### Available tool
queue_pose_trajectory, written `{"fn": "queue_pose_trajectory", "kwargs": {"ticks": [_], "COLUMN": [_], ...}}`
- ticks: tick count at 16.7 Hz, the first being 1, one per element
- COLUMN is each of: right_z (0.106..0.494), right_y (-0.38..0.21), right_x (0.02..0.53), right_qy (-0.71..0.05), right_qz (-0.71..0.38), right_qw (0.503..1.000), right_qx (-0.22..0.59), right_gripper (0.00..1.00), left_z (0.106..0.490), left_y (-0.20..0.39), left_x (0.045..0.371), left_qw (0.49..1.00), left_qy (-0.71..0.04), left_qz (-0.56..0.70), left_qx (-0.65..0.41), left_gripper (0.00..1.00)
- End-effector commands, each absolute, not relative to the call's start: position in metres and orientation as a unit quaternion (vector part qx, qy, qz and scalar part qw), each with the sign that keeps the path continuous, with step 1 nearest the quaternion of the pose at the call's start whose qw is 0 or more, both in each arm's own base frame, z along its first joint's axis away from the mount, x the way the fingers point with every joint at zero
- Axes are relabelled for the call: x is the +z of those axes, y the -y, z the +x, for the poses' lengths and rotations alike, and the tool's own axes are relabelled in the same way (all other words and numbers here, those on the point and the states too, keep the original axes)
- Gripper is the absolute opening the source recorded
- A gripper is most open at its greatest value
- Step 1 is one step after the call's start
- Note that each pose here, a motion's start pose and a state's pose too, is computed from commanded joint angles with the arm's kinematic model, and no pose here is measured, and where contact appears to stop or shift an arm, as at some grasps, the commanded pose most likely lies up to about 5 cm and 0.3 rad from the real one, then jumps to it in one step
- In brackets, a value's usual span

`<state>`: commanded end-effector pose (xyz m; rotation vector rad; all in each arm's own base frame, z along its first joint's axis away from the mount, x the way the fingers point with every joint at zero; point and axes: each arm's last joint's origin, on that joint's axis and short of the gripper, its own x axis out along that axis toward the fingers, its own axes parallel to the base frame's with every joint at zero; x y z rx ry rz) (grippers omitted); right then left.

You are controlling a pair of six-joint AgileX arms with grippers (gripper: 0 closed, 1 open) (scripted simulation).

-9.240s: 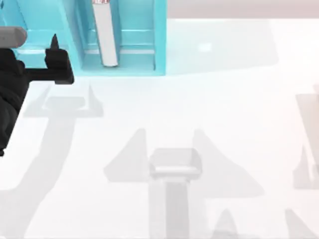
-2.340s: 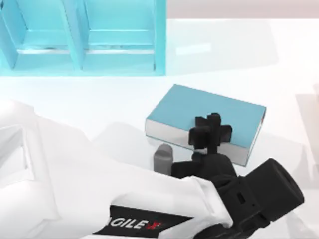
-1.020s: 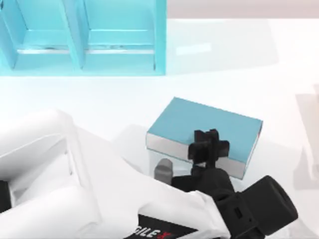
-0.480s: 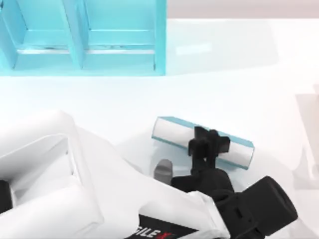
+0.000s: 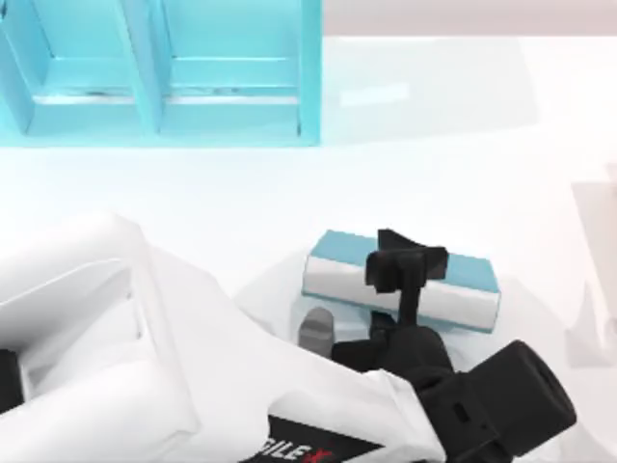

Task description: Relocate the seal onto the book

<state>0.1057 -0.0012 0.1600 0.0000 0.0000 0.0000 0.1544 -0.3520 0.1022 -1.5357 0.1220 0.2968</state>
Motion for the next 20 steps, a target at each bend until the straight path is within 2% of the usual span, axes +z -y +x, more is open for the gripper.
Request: {"fn": "queue_pose_trajectory", "kwargs": {"ticks": [8,15,20], "right_z": [0.106,0.106,0.106], "right_y": [0.001,0.001,0.001], "right_x": [0.160,0.160,0.160], "right_qy": [0.000,0.000,0.000], "right_qz": [0.000,0.000,0.000], "right_qw": [1.000,1.000,1.000], "right_qx": [0.000,0.000,0.000], "right_gripper": [1.00,1.00,1.00], "left_z": [0.141,0.090,0.048], "left_y": [0.356,0.363,0.359], "left_x": [0.095,0.079,0.084], "left_qw": [0.709,0.710,0.708], "left_qy": [-0.062,-0.075,-0.073], "left_qz": [-0.689,-0.684,-0.687], "left_qx": [0.136,0.148,0.147], "left_gripper": [1.00,1.00,1.00]}}
